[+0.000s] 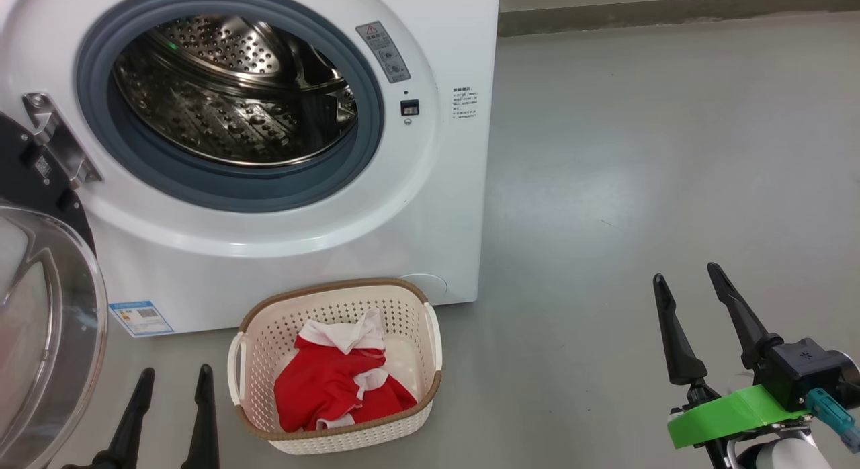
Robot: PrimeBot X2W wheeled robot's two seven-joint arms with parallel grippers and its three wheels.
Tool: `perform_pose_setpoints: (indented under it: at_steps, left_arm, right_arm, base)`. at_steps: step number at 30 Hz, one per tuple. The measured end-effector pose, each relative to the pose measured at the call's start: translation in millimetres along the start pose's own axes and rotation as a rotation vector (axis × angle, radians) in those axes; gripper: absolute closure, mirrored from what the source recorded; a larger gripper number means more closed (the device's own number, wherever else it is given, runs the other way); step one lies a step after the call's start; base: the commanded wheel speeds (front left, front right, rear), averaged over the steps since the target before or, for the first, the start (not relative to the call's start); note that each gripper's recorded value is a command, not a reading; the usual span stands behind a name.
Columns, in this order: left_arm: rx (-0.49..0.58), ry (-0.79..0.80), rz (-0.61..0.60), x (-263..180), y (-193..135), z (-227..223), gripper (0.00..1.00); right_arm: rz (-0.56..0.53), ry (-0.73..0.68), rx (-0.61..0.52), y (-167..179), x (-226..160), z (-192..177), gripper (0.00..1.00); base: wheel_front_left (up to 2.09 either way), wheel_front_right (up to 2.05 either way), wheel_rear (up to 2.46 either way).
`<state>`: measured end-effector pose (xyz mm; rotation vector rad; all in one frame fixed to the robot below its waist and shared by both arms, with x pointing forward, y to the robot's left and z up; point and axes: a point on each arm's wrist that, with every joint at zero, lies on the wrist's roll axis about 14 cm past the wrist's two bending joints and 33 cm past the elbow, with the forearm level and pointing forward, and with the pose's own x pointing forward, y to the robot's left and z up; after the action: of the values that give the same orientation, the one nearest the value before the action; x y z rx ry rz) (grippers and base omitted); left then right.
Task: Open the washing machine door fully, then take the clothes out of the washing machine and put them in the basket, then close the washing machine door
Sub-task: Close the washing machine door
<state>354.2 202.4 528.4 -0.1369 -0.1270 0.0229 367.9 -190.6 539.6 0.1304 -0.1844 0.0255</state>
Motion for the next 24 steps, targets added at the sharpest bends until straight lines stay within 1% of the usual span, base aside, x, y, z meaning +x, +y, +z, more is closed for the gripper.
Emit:
perform_pose_setpoints:
  at_steps: [6, 13, 19, 24]
  left_arm:
    - [0.010, -0.018, 0.030, -3, 7, 5, 0.00]
    - [0.024, -0.053, 0.082, -9, 20, 16, 0.00]
    - [0.031, -0.068, 0.126, -18, 33, 22, 0.00]
    - [0.049, -0.083, 0.187, -28, 48, 29, 0.00]
  right_arm:
    - [0.014, 0.000, 0.003, 5, 3, -1, 0.00]
    - [0.055, 0.007, 0.009, 18, 10, -4, 0.00]
    - [0.119, 0.020, 0.017, 40, 20, -11, 0.00]
    - [0.185, 0.032, 0.024, 63, 28, -17, 0.00]
  base:
    - [0.00, 0.00, 0.00]
    - [0.00, 0.00, 0.00]
    - [0.00, 0.00, 0.00]
    - [0.00, 0.00, 0.00]
